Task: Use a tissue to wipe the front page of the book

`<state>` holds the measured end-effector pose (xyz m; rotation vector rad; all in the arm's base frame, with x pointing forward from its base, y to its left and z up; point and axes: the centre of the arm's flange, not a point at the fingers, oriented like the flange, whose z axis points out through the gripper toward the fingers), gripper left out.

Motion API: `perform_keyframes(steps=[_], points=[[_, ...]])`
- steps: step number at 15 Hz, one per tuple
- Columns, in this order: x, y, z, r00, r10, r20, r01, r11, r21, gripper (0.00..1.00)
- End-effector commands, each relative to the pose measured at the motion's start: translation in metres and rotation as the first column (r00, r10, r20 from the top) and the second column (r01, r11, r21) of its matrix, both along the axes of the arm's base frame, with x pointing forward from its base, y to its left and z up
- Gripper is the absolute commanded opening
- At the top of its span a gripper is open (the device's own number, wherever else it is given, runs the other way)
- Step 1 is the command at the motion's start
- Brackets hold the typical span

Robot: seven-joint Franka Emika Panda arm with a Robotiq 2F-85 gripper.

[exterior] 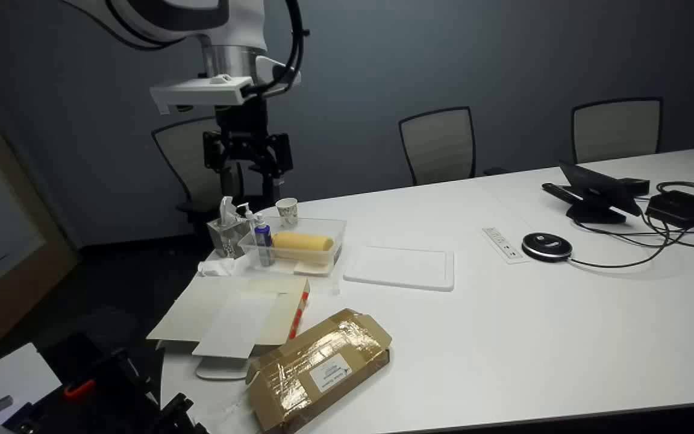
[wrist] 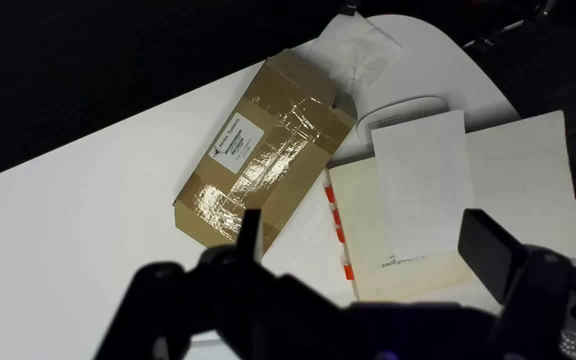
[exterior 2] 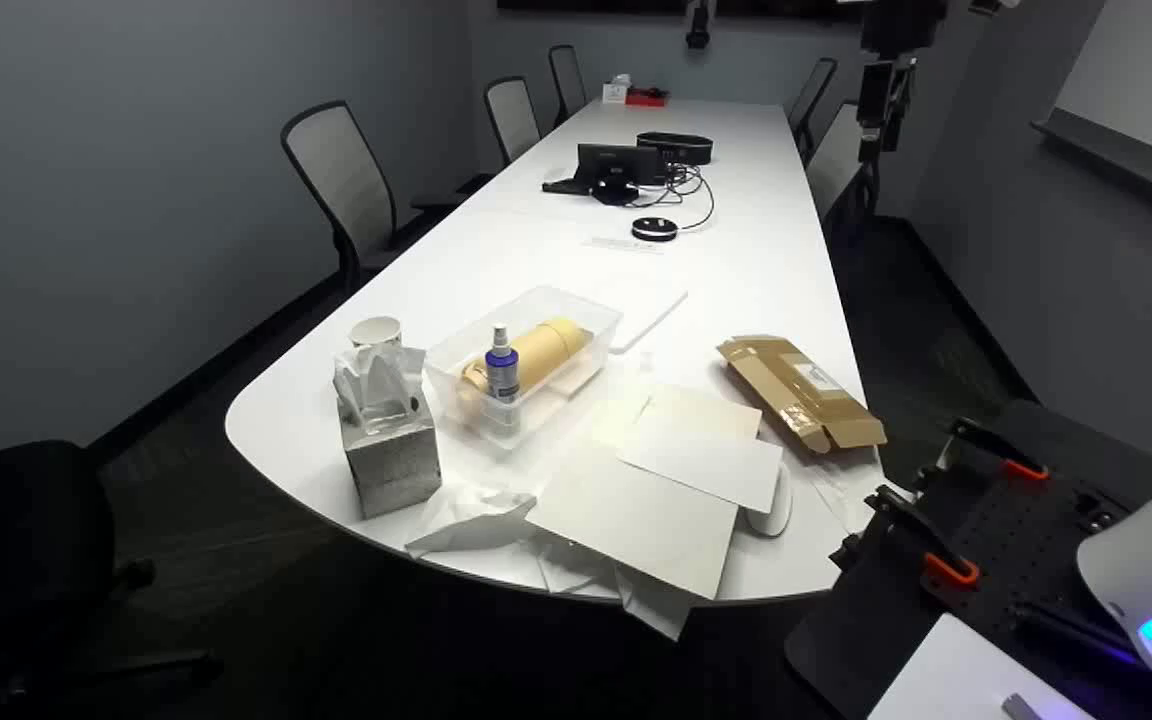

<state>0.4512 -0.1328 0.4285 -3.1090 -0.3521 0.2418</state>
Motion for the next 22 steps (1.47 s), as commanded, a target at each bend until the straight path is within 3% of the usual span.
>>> perform_keyframes(steps=[1, 3, 8, 11, 13, 19, 20, 22], points=[[0.0, 0.0, 0.0, 1.0, 0.0, 0.0, 0.0, 1.0, 0.0, 1.0], [0.024, 0.016, -0.008, 0.999, 0.033, 0.0, -0.033, 0.999, -0.006, 1.0], [0.103, 0.115, -0.045, 0.977, 0.207, 0.039, -0.208, 0.978, 0.005, 1.0], [0.144, 0.189, -0.069, 0.933, 0.358, 0.039, -0.358, 0.934, -0.011, 1.0], [0.168, 0.241, -0.085, 0.888, 0.458, 0.046, -0.458, 0.889, -0.011, 1.0], [0.231, 0.37, -0.127, 0.802, 0.586, 0.113, -0.594, 0.803, 0.052, 1.0], [0.186, 0.344, -0.122, 0.826, 0.556, 0.089, -0.561, 0.827, 0.04, 1.0], [0.2, 0.364, -0.135, 0.817, 0.568, 0.104, -0.575, 0.817, 0.055, 1.0]])
